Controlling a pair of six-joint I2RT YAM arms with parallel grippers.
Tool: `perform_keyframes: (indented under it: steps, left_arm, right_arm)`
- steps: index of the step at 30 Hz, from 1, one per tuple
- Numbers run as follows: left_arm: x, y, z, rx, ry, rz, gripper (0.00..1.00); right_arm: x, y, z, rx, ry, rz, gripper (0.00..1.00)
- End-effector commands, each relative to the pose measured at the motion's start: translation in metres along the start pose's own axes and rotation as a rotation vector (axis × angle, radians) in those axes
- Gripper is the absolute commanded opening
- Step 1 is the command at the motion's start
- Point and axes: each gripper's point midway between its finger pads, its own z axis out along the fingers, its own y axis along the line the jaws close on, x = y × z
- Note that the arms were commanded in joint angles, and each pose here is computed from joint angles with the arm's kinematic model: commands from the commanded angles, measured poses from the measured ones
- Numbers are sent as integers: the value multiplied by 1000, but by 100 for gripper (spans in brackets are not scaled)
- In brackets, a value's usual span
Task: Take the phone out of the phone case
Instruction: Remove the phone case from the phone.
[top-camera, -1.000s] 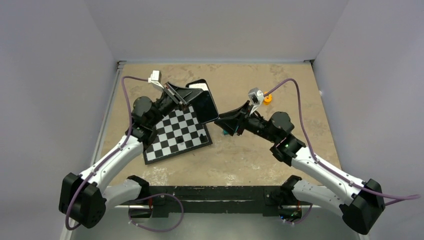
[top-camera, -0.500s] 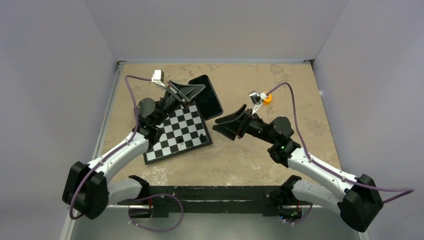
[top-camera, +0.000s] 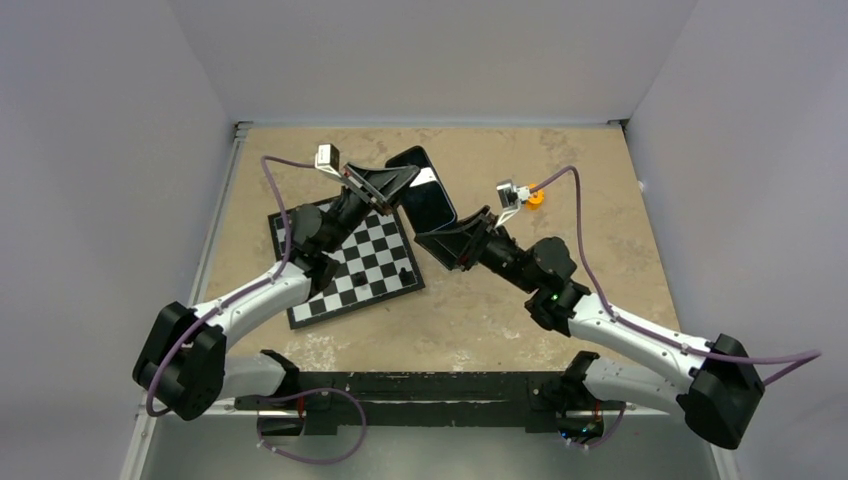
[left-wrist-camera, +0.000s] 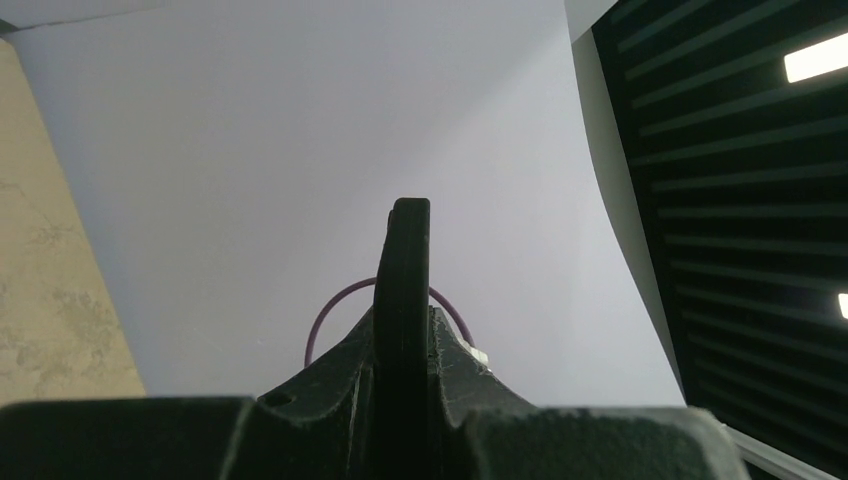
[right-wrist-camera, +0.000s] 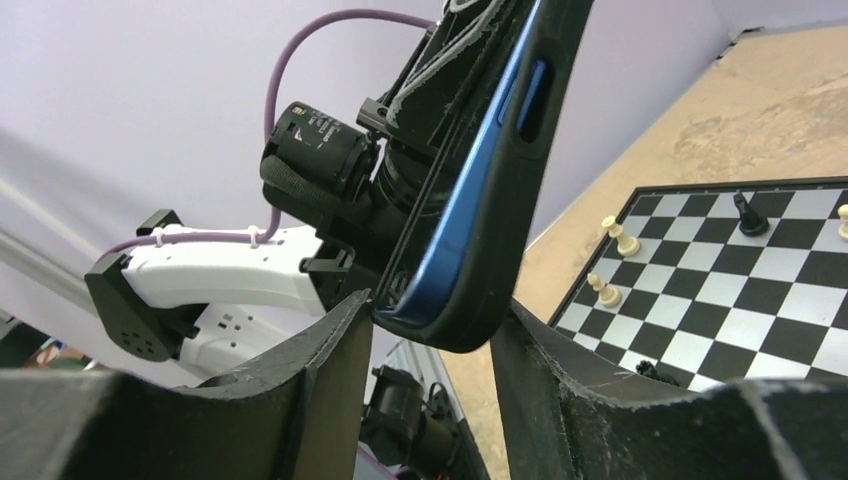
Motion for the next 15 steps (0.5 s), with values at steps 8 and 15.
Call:
perform_keyframes:
  steps: [8, 15]
  left_arm:
    - [2, -60, 4, 189, -22, -3, 0]
    - [9, -67, -9, 75, -13, -108, 0]
  right_arm:
    - [-23, 5, 18, 63, -122, -91, 33]
    - [-15, -48, 6, 195, -178, -451, 0]
